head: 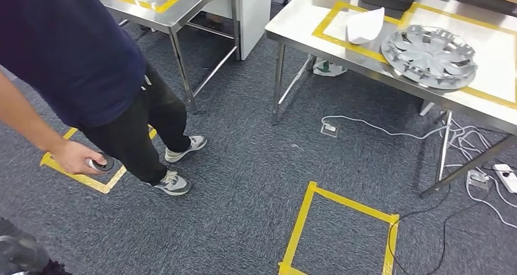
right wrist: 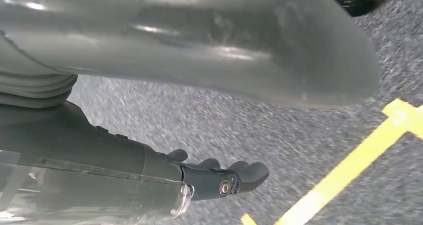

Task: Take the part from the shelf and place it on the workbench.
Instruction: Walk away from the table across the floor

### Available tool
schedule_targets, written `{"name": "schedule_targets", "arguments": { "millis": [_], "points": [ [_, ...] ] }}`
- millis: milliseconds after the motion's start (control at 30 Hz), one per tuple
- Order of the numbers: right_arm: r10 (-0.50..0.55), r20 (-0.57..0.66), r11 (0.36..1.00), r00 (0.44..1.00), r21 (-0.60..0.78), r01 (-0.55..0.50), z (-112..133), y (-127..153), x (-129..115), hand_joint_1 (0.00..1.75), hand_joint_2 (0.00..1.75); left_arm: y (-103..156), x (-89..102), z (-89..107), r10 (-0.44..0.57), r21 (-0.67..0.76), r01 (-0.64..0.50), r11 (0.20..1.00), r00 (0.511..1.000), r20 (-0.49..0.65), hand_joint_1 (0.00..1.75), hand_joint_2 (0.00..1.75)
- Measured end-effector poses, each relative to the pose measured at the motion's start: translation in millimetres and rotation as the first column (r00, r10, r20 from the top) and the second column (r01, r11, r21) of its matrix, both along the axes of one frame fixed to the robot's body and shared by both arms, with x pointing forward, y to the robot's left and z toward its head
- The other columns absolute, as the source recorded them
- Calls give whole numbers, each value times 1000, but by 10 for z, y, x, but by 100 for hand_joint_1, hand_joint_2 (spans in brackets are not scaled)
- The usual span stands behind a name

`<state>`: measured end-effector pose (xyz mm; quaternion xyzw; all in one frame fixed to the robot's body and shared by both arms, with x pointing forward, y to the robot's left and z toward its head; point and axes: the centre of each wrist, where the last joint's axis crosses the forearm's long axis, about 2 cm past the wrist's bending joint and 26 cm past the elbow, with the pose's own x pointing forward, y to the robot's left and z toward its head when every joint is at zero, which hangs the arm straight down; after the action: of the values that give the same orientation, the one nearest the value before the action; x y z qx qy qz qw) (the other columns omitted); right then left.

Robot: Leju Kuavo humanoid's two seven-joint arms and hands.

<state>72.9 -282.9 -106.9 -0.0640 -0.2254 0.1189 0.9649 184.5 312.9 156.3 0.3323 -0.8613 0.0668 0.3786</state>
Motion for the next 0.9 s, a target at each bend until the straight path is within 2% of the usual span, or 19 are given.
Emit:
{"name": "schedule_targets", "arguments": {
  "millis": [267, 900],
  "points": [
    [3, 25, 1000, 1000, 9, -3, 12, 46, 62, 0, 0, 1, -8, -6, -3, 4, 3, 1000, 1000, 14, 0, 0],
    [9, 8, 1000, 1000, 13, -9, 8, 85, 31, 0, 0, 18, -10, -14, 0, -6, 0, 1000, 1000, 27, 0, 0]
  ]
}}
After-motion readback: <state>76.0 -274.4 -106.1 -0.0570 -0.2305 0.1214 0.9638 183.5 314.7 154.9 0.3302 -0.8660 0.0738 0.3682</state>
